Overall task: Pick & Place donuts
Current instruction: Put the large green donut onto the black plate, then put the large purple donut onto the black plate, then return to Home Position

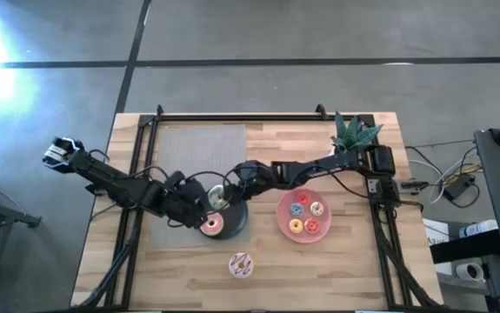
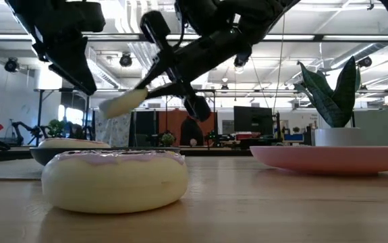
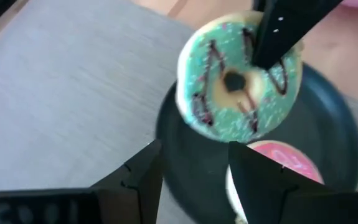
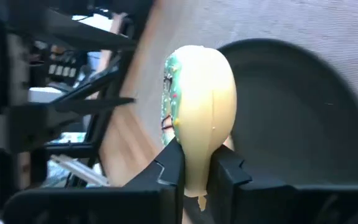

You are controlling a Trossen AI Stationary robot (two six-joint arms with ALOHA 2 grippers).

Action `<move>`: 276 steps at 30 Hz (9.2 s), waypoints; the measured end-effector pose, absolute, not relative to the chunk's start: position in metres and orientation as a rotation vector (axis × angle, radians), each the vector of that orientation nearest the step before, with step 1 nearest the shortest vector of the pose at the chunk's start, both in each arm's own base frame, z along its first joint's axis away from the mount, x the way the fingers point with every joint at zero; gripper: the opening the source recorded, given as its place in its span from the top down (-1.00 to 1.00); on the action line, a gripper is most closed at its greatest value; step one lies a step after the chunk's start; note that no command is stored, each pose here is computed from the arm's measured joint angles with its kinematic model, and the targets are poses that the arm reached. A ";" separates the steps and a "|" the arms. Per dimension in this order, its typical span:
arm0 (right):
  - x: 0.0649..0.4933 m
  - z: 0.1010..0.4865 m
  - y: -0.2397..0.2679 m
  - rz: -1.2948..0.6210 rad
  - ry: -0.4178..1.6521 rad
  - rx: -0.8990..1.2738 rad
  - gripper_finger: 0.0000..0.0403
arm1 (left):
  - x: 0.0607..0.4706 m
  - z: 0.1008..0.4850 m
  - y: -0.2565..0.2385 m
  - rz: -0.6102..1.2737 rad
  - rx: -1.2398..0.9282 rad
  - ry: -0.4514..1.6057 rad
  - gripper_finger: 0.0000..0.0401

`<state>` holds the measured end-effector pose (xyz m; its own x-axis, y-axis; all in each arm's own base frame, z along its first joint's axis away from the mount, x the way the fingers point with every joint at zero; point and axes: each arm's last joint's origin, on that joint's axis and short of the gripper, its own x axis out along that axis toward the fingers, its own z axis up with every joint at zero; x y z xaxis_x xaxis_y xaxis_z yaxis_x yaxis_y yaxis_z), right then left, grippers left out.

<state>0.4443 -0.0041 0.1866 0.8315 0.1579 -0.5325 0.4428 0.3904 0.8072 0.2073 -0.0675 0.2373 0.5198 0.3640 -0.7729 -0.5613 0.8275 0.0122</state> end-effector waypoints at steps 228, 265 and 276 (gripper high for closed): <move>0.334 0.323 0.114 -0.146 0.814 0.319 0.16 | 0.201 0.259 -0.063 -0.094 -0.693 0.122 0.22; 0.120 0.314 0.035 -0.049 0.131 0.338 0.42 | 0.123 0.234 -0.022 -0.097 -0.546 0.034 0.22; 0.097 0.252 0.028 0.084 -0.136 0.392 0.48 | 0.113 0.193 -0.016 -0.189 -0.580 -0.111 0.22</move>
